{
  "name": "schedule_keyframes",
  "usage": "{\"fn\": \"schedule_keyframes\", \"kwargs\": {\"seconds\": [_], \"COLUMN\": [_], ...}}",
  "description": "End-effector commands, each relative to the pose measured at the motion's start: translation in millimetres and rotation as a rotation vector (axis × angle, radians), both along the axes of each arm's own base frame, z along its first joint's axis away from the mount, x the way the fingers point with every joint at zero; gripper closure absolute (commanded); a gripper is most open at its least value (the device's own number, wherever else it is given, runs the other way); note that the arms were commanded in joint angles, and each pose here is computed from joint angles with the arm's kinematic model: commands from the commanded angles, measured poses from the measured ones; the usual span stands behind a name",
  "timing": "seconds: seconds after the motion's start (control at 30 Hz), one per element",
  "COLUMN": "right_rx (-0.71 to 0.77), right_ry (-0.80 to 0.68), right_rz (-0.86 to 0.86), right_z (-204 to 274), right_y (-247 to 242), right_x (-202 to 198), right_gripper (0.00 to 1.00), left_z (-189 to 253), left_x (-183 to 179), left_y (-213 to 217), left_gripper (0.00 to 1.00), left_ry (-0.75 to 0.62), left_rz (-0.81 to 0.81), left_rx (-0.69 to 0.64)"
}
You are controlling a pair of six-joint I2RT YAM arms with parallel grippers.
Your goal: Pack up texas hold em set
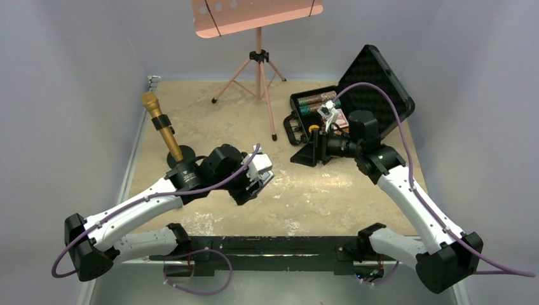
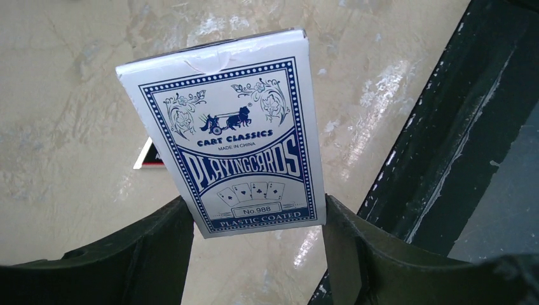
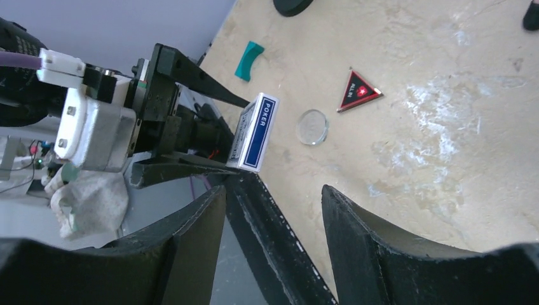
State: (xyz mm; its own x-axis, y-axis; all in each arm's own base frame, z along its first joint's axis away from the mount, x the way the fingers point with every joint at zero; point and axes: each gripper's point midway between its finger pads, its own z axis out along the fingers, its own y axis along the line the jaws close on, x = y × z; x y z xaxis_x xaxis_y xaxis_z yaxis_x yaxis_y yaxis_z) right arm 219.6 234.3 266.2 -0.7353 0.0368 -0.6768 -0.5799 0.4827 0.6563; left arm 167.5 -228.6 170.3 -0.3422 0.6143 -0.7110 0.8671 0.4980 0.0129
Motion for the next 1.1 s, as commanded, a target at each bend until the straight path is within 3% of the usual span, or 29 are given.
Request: {"fn": "schedule_keyframes", "kwargs": {"seconds": [0.0,0.27,0.47,0.73,0.87,0.97,1.0,1.03,1.07], "right_rx": [0.016,0.072,0.004,0.036,0.029,0.021,0.021,0.022,0.024], "right_ry": [0.036,0.112,0.163,0.215,0.241,0.257,0.252,0.245,0.229], "right_rz": [0.087,0.185,0.235,0.292,0.309,0.284,0.270,0.253,0.222], "right_z": [4,-14,-34,-40,-45,-50,-49,-47,-44], "right_y": [17,53,68,84,91,92,92,91,90], "right_x": [-18,-31,-39,-50,-55,-53,-51,-49,-45], "right_gripper": [0.39,0.39,0.39,0.48,0.70,0.97,1.00,1.00,1.00], "left_z": [25,22,22,19,18,21,22,24,25], "left_x": [-6,-18,-20,-20,-19,-18,-18,-17,-15], "left_y": [-22,-30,-33,-34,-33,-33,-32,-32,-30], "left_gripper": [1.00,1.00,1.00,1.00,1.00,1.00,0.94,0.77,0.50], "left_ry": [-0.083,-0.085,-0.090,-0.086,-0.090,-0.088,-0.087,-0.088,-0.089], "left_rz": [-0.117,-0.165,-0.177,-0.178,-0.169,-0.154,-0.145,-0.132,-0.112], "left_rx": [-0.102,-0.096,-0.094,-0.081,-0.073,-0.078,-0.080,-0.083,-0.080]}}
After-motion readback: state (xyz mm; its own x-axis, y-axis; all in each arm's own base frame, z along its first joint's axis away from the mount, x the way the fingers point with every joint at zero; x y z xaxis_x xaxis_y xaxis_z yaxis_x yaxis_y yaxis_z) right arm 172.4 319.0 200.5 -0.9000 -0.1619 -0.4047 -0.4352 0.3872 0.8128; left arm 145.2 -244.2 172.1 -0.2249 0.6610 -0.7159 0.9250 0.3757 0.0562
